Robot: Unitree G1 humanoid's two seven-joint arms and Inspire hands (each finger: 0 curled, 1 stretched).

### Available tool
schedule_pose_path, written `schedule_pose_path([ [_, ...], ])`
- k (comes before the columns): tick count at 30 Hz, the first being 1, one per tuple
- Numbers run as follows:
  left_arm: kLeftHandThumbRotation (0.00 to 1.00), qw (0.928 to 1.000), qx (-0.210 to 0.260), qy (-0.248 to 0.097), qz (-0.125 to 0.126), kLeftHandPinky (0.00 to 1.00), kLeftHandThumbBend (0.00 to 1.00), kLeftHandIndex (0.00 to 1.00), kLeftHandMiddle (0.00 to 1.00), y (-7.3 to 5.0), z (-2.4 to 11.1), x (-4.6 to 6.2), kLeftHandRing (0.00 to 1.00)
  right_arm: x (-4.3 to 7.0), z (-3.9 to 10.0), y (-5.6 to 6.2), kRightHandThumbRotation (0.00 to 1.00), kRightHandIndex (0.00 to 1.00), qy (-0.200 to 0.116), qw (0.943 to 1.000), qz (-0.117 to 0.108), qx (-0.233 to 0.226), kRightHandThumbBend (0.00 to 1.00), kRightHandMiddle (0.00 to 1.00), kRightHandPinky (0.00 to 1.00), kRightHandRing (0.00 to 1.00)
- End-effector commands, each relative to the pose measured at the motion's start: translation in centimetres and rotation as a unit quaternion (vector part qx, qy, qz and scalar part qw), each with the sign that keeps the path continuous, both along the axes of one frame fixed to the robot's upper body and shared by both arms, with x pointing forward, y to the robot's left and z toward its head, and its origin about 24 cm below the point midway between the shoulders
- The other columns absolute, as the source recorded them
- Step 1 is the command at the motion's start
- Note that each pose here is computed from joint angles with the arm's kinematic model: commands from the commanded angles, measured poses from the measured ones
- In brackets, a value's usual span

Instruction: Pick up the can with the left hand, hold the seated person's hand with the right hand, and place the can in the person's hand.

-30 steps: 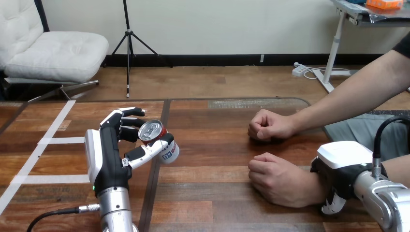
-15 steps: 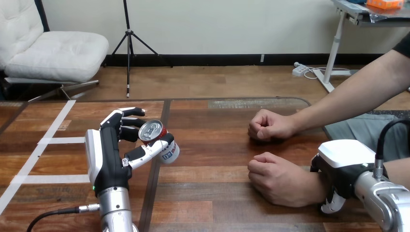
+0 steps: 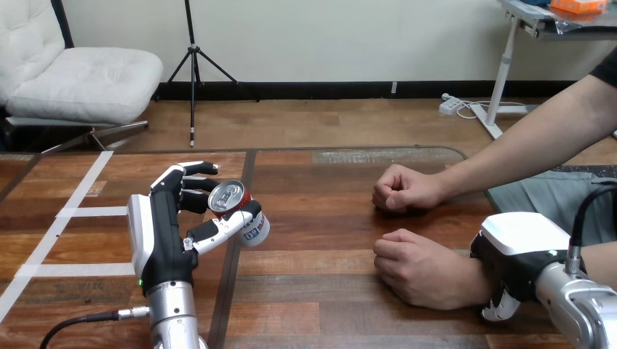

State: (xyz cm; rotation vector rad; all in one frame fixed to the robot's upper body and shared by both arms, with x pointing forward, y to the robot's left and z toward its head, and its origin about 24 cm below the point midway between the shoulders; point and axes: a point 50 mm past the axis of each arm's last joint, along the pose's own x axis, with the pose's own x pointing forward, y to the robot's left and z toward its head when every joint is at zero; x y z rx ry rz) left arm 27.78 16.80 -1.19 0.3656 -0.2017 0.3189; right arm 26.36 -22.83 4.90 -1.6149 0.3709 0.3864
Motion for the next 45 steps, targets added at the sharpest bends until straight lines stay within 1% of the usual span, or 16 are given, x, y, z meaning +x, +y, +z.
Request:
schedule_pose_path([
  [1,0.0,0.9979,0.0,-0.064,-0.01,0.47,0.72,0.57,0.47,0.0,2.8,1.8,0.45,-0.8,-1.5,-0.2,0.0,0.49,0.019,0.9997,0.0,0.011,0.87,0.38,0.16,0.27],
  [6,0.0,0.9978,0.001,-0.065,-0.011,0.46,0.71,0.57,0.47,0.1,2.9,1.8,0.44,-0.8,-1.4,-0.2,0.0,0.45,0.0,0.9999,0.008,0.012,0.87,0.39,0.17,0.28],
  [11,0.0,0.9978,0.002,-0.065,-0.011,0.46,0.72,0.57,0.47,0.1,2.9,1.8,0.44,-0.8,-1.2,-0.3,0.0,0.44,-0.015,0.9994,0.006,0.029,0.86,0.39,0.17,0.28],
  [19,0.0,0.998,0.002,-0.063,-0.01,0.46,0.72,0.57,0.47,0.0,2.9,1.9,0.44,-0.8,-0.8,-0.4,0.0,0.43,-0.042,0.9982,0.006,0.043,0.85,0.38,0.17,0.27],
  [24,0.0,0.998,0.001,-0.063,-0.012,0.45,0.72,0.57,0.47,-0.1,2.9,1.9,0.44,-0.9,-0.4,-0.4,0.0,0.43,-0.054,0.9975,0.011,0.045,0.83,0.4,0.19,0.29],
  [25,0.0,0.9979,0.002,-0.063,-0.011,0.45,0.72,0.57,0.47,-0.1,2.9,1.9,0.44,-0.9,-0.3,-0.4,0.0,0.43,-0.061,0.997,0.013,0.047,0.83,0.4,0.2,0.3],
  [28,0.0,0.9979,0.005,-0.064,-0.011,0.44,0.72,0.57,0.47,-0.1,2.9,1.9,0.44,-0.9,-0.1,-0.4,0.0,0.43,-0.076,0.9956,0.018,0.051,0.84,0.39,0.2,0.29],
  [29,0.0,0.9979,0.006,-0.064,-0.011,0.45,0.72,0.57,0.47,-0.1,2.9,1.9,0.44,-1.0,0.0,-0.4,0.0,0.42,-0.081,0.9952,0.019,0.052,0.84,0.36,0.18,0.26],
  [31,0.0,0.9979,0.007,-0.064,-0.011,0.45,0.72,0.57,0.47,-0.1,2.9,1.9,0.44,-1.0,0.3,-0.4,0.0,0.41,-0.089,0.9943,0.021,0.056,0.85,0.34,0.16,0.24],
  [36,0.0,0.9979,0.007,-0.064,-0.012,0.45,0.72,0.57,0.47,-0.1,2.9,1.9,0.44,-1.1,0.8,-0.4,0.0,0.4,-0.098,0.9934,0.027,0.054,0.84,0.32,0.14,0.22],
  [39,0.0,0.9978,0.007,-0.064,-0.013,0.45,0.72,0.57,0.47,-0.1,3.0,2.0,0.44,-1.1,1.1,-0.4,0.0,0.39,-0.113,0.9919,0.036,0.047,0.82,0.3,0.12,0.21],
  [41,0.0,0.9978,0.007,-0.064,-0.014,0.45,0.72,0.57,0.47,-0.1,3.0,2.0,0.44,-1.2,1.4,-0.3,0.0,0.38,-0.122,0.9904,0.037,0.053,0.8,0.29,0.11,0.19],
  [45,0.0,0.9978,0.006,-0.063,-0.015,0.45,0.72,0.57,0.47,-0.2,3.0,2.0,0.44,-1.4,1.9,-0.2,0.0,0.38,-0.136,0.9882,0.041,0.058,0.81,0.26,0.09,0.16],
])
